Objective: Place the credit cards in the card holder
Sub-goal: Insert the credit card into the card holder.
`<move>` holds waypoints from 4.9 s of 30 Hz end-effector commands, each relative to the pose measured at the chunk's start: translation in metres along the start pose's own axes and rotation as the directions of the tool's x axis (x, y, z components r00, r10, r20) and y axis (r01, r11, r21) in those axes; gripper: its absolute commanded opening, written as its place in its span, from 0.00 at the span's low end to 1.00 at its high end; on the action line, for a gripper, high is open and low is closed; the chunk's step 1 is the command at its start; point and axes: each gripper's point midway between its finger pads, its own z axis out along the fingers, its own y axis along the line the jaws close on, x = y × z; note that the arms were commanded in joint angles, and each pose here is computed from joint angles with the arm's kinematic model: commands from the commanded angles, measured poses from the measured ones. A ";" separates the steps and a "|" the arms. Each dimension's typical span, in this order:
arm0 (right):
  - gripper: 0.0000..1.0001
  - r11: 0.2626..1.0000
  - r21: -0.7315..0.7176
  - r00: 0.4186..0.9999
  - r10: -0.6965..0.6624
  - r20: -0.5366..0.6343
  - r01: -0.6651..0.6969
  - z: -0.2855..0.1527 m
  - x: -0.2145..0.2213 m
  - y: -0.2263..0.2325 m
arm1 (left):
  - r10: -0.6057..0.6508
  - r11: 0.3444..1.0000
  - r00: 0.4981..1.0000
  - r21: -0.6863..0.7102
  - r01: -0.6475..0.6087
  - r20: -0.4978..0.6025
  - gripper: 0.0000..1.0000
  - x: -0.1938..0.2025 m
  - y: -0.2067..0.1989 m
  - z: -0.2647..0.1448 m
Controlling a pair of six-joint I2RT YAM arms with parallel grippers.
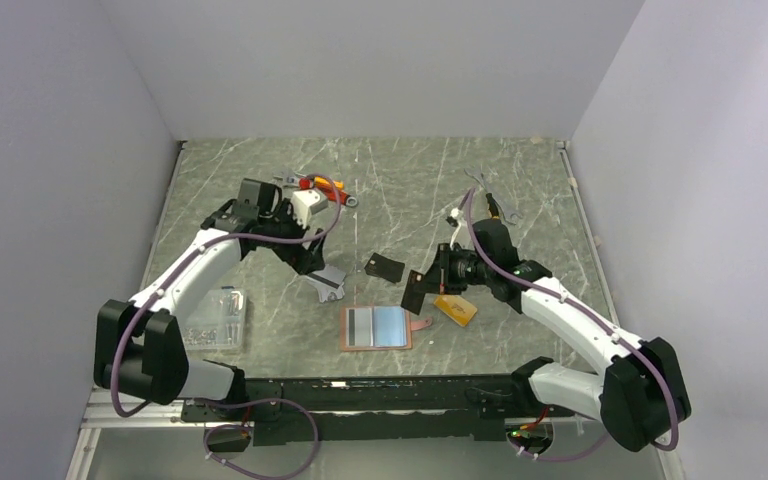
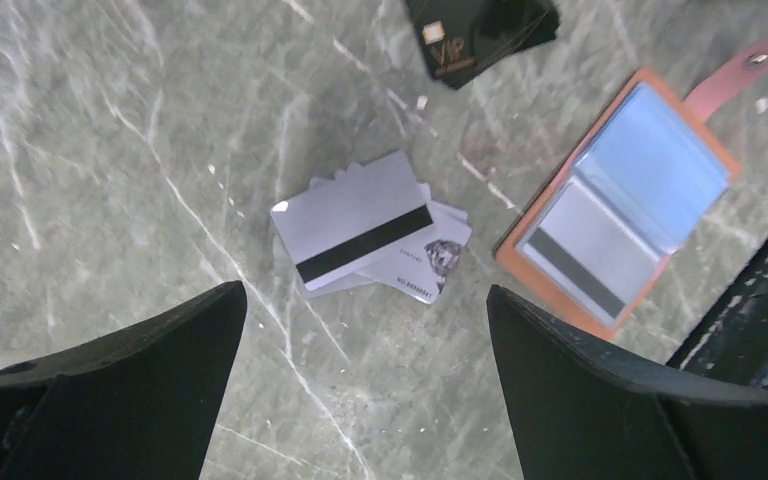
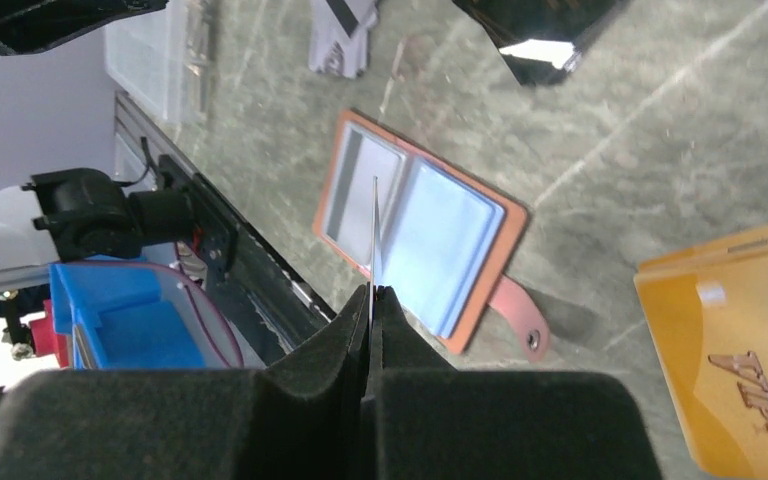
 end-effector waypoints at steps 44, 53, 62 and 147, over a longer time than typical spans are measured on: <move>0.00 0.995 0.093 0.991 0.048 -0.127 -0.036 0.045 0.076 -0.048 | 0.577 0.814 0.776 0.104 -0.572 -0.254 0.81 0.094 -0.068 0.077; 0.00 0.994 0.088 0.990 0.071 -0.124 -0.060 0.053 0.080 -0.052 | 0.601 0.797 0.756 0.114 -0.594 -0.260 0.78 0.096 -0.072 0.079; 0.00 0.993 0.095 0.988 0.077 -0.130 -0.065 0.054 0.083 -0.055 | 0.623 0.782 0.764 0.135 -0.609 -0.165 0.76 0.059 -0.089 0.067; 0.00 0.960 -0.227 0.966 0.110 -0.234 -0.165 0.085 0.060 0.002 | 0.608 0.782 0.794 0.203 -0.590 -0.033 0.75 0.014 -0.122 0.058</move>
